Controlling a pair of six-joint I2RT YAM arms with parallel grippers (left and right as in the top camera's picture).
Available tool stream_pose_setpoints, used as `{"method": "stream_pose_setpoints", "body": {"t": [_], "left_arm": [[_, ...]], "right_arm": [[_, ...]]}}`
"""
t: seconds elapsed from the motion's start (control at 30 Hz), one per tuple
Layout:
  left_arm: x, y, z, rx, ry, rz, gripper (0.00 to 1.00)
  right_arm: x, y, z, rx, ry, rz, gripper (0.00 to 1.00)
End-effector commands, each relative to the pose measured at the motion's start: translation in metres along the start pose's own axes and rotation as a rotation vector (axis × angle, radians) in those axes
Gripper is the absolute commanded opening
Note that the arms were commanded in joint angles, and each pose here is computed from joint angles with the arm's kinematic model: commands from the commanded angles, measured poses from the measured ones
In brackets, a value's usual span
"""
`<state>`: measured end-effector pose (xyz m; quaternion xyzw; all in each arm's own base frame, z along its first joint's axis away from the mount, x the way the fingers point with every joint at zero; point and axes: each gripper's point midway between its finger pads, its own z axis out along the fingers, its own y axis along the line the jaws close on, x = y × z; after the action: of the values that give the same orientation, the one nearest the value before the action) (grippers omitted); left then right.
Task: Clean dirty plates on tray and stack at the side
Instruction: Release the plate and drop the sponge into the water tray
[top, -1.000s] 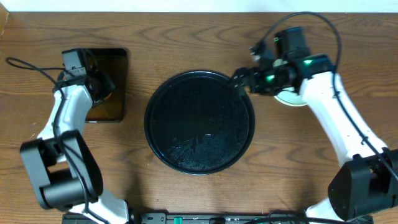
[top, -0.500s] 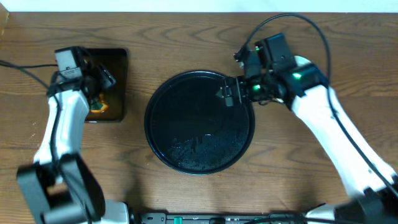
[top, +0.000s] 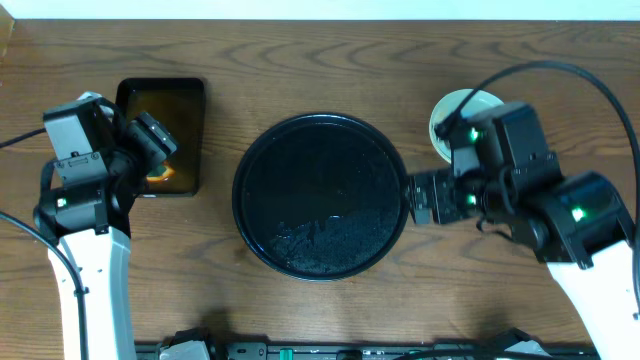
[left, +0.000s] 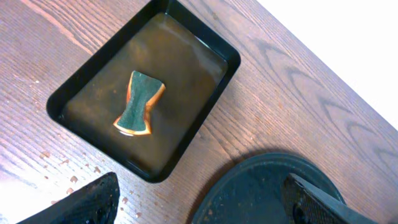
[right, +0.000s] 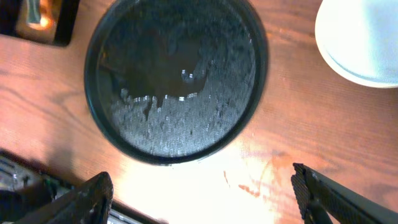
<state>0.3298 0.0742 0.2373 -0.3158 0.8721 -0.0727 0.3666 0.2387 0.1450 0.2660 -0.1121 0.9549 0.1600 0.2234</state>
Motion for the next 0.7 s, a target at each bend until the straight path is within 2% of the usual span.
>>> {"method": "stream_pose_setpoints", "body": {"t": [0.0,0.03,0.67], "left_arm": [[0.0,-0.001,-0.002,0.006,0.002,-0.009,0.84],[0.0,0.0,-0.001,0.006,0.003,-0.009,0.84],[0.0,0.0,-0.001,0.006,0.003,-0.009,0.85]], "right_arm": [[0.018,-0.001,-0.002,0.029,0.014,-0.046,0.95],[0.023,0.0,0.0,0.028,0.024,-0.05,0.99],[0.035,0.002,0.011,0.008,0.077,-0.046,0.99]]}}
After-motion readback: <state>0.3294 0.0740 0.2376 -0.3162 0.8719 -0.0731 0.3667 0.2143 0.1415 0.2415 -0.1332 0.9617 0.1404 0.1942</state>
